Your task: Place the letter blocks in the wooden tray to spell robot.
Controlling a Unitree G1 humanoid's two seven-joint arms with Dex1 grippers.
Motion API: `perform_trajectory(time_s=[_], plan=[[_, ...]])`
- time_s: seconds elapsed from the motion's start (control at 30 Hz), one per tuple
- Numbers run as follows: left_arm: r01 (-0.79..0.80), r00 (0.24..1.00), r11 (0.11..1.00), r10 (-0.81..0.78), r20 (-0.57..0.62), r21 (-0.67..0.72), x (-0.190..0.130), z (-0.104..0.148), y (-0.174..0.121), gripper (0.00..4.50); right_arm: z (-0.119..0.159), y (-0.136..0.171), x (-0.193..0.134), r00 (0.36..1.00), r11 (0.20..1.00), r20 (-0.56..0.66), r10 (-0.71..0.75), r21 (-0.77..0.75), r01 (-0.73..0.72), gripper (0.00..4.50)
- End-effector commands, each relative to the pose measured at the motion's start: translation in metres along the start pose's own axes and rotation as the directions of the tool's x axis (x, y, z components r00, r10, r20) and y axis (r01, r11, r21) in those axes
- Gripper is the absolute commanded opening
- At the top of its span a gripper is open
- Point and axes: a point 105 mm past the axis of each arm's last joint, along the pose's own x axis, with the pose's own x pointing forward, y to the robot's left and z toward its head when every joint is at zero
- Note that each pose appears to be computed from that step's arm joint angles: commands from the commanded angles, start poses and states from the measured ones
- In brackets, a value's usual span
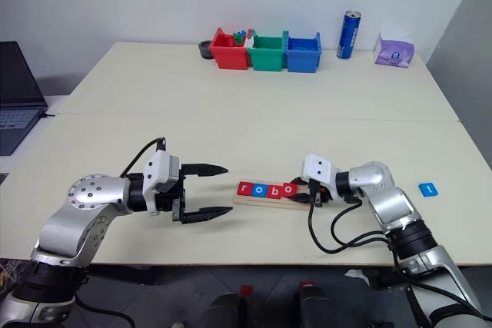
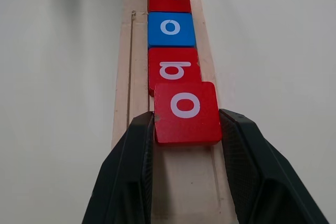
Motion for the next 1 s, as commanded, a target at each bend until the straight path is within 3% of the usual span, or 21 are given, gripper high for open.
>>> perform_trajectory(time_s=[0.03, 0.13, 0.43, 0.77, 0.87, 1.0], plan=[[-0.009, 1.0, 1.0, 0.008, 0.024, 0.03, -0.003, 0.008, 0.001, 4.5, 0.008, -0.002, -0.002, 1.0, 0.999, 0.011, 0.004, -0.046, -0.003, 1.45], [-0.011, 1.0, 0.999, 0.01, 0.022, 0.032, -0.003, 0.007, 0.002, 4.5, 0.008, -0.002, -0.002, 1.0, 0.999, 0.008, 0.005, -0.047, -0.005, 1.45], [-0.014, 1.0, 0.999, 0.013, 0.019, 0.037, -0.003, 0.007, 0.004, 4.5, 0.011, -0.005, -0.005, 1.0, 1.0, 0.021, -0.015, -0.028, 0.015, 4.48], [-0.01, 1.0, 0.999, 0.009, 0.023, 0.042, -0.002, 0.007, 0.007, 4.5, 0.019, -0.017, -0.011, 0.994, 0.995, 0.073, -0.086, 0.061, 0.081, 4.48], [-0.007, 1.0, 0.999, 0.006, 0.025, 0.046, -0.001, 0.007, 0.008, 4.5, 0.019, -0.023, -0.011, 0.99, 0.991, 0.081, -0.12, 0.07, 0.114, 3.87], [-0.006, 1.0, 0.999, 0.005, 0.024, 0.049, -0.001, 0.007, 0.01, 4.5, 0.016, -0.029, -0.009, 0.985, 0.987, 0.069, -0.155, 0.059, 0.151, 2.45]])
